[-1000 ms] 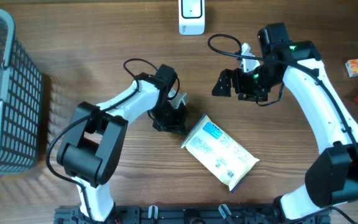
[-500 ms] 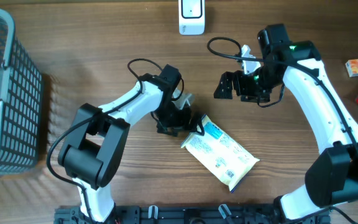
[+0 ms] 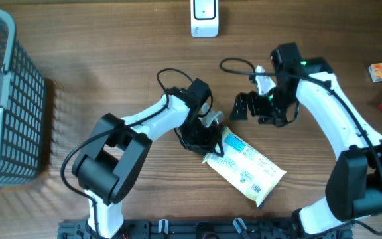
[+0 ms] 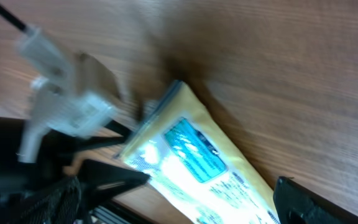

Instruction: Scan the item barcode

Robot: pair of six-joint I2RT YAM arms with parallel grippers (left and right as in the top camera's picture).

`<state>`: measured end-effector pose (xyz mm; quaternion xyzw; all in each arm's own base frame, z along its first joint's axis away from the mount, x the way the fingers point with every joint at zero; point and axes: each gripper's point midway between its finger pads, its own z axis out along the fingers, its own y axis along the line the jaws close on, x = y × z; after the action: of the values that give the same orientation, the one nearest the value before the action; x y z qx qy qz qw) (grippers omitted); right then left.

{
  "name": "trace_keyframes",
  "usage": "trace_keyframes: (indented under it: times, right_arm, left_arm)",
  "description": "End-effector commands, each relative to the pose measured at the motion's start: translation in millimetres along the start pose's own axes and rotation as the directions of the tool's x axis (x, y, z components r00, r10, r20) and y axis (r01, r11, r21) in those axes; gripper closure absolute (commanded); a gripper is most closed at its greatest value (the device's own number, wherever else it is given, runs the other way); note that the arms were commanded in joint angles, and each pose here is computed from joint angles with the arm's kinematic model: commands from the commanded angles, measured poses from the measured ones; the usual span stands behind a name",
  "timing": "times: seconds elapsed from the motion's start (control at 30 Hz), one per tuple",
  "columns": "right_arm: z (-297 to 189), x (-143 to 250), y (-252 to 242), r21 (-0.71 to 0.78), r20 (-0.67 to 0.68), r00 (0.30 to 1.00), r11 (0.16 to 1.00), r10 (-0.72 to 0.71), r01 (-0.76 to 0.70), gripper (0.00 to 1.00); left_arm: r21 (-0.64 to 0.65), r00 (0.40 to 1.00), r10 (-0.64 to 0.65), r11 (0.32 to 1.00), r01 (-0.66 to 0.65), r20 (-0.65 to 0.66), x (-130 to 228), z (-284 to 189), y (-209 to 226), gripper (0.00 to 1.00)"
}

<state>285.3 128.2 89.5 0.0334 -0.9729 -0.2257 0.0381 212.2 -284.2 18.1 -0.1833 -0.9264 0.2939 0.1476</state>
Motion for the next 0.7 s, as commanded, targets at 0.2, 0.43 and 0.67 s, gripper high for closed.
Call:
trace_keyframes:
  times: [0.2, 0.43, 0.67]
  right_arm:
    - [40.7, 58.7, -40.0, 0.12, -0.16, 0.968, 0.977, 0.194, -0.176, 0.0]
    - [43.9, 68.6, -50.2, 0.173, -0.172, 0.955, 0.962, 0.24, -0.211, 0.0]
    - [36.1, 60.6, -63.6, 0.167, -0.133, 0.945, 0.947, 0.298, -0.275, 0.0]
  left_arm:
    - [0.024, 0.988, -0.136, 0.99, 0.138, -0.068, 8.8, 13.9, 6.0, 0.0]
    - [0.009, 0.965, -0.224, 0.974, 0.228, -0.138, 22.5, 35.0, -4.8, 0.16]
    - [-0.05, 0.925, -0.372, 0.928, 0.369, -0.08, 12.0, 35.0, 9.2, 0.96]
